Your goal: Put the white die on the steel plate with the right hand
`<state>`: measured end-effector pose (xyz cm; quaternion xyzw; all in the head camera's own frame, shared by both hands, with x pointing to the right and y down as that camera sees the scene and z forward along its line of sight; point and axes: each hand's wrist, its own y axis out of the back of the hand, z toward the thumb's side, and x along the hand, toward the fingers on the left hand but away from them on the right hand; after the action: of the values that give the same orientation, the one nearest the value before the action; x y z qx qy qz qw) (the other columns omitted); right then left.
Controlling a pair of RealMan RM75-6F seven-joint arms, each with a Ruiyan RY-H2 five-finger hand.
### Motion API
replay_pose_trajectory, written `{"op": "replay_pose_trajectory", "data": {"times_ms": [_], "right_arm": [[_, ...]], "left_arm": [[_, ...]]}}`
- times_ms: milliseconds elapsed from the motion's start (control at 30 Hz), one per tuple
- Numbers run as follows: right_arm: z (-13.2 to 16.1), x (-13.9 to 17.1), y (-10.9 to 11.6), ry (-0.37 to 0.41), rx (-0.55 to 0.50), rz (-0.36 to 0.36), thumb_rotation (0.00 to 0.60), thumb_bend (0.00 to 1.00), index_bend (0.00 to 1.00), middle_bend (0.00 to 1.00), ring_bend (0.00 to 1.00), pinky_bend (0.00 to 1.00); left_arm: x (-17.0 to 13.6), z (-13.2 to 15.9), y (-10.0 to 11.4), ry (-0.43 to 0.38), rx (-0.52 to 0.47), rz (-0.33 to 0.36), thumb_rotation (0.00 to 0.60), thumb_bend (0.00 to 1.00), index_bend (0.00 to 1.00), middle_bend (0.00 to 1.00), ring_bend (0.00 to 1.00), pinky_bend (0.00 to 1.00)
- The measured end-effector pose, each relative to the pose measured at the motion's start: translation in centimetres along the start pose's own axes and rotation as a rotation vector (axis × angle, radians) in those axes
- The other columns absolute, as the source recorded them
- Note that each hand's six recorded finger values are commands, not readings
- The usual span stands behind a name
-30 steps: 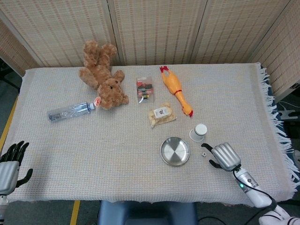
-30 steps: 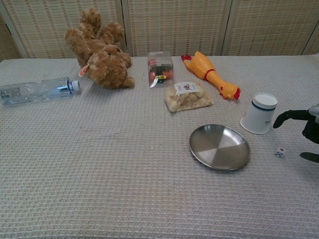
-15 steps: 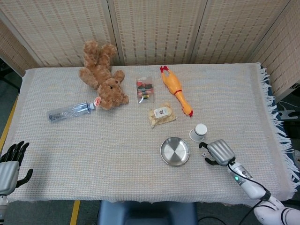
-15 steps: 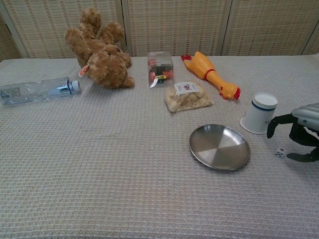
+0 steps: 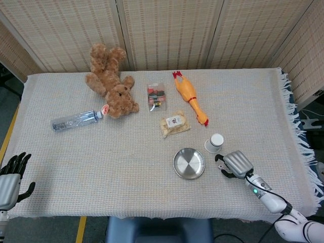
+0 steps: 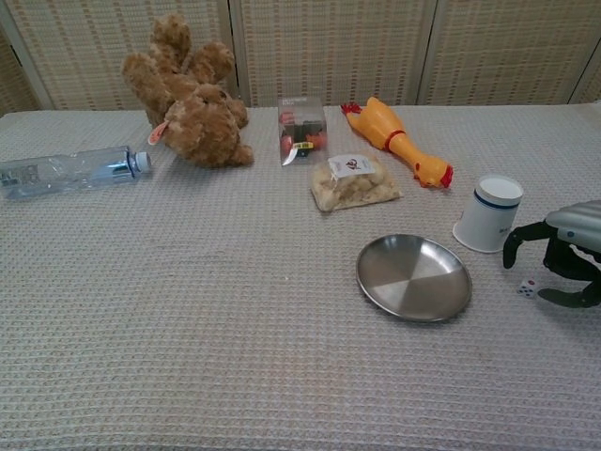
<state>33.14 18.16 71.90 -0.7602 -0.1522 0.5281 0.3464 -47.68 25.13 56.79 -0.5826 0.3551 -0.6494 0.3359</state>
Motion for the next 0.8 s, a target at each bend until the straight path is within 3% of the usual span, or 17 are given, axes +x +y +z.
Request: {"op": "replay_pose_trajectory", "data": {"times_ms": [800], "right_arm": [[-0.22,-0.54,-0.81,0.005,-0.015,0.017,0.600,0.31,0.37,0.89,0.76,1.00]], "left_arm": [[-0.04,-0.01,0.08,0.000,0.000,0.002,0.600,0.35,0.00,0.02,0.02,0.21]]}}
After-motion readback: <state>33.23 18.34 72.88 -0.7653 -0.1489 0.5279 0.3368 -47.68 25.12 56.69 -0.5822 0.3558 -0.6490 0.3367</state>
